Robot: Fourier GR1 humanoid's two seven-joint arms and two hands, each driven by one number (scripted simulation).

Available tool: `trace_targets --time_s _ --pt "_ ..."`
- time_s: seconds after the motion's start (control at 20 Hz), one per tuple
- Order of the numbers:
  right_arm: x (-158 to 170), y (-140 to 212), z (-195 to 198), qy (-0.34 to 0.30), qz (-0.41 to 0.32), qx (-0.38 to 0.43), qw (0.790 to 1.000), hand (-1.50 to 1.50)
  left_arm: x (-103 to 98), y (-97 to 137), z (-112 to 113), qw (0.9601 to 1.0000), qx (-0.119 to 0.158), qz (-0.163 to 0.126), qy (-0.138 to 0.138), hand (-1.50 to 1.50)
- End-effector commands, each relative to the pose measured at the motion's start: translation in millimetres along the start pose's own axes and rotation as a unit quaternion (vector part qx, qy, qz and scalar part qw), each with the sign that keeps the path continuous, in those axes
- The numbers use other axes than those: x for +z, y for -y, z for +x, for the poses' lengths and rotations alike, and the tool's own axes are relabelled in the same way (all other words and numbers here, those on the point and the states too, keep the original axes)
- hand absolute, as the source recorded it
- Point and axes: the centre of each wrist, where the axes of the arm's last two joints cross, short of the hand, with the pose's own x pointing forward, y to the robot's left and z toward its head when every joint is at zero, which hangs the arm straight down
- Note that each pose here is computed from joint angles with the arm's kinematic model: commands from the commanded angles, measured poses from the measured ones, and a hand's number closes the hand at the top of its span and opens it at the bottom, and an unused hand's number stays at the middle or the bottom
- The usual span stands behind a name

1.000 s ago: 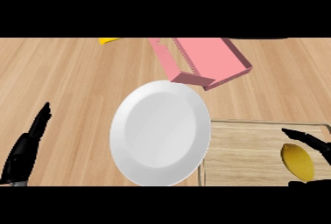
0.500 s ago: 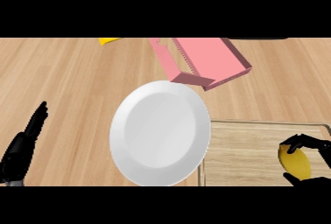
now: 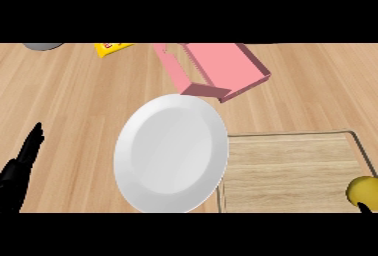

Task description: Pick the lemon from the tray and place it in the plate

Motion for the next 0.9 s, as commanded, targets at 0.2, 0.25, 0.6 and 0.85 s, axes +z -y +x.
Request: trace_targets --time_s 0.2,0.25,0.6,0.85 --pt "72 36 66 -0.074 -0.213 0.054 0.973 1.5 3 5 3 1.0 0.006 -0.005 0.005 0.0" --pt "86 37 73 -0.07 -0.229 0.063 0.969 1.5 7 9 -3 1.0 0.009 -0.004 0.001 0.0" --pt "152 72 141 0.051 -0.329 0.047 0.942 1.5 0 6 8 0.9998 -0.003 -0.013 0.017 0.0" --pt "152 64 166 0.124 -0.291 0.002 0.949 1.5 -11 4 11 0.9996 0.005 -0.024 0.015 0.0"
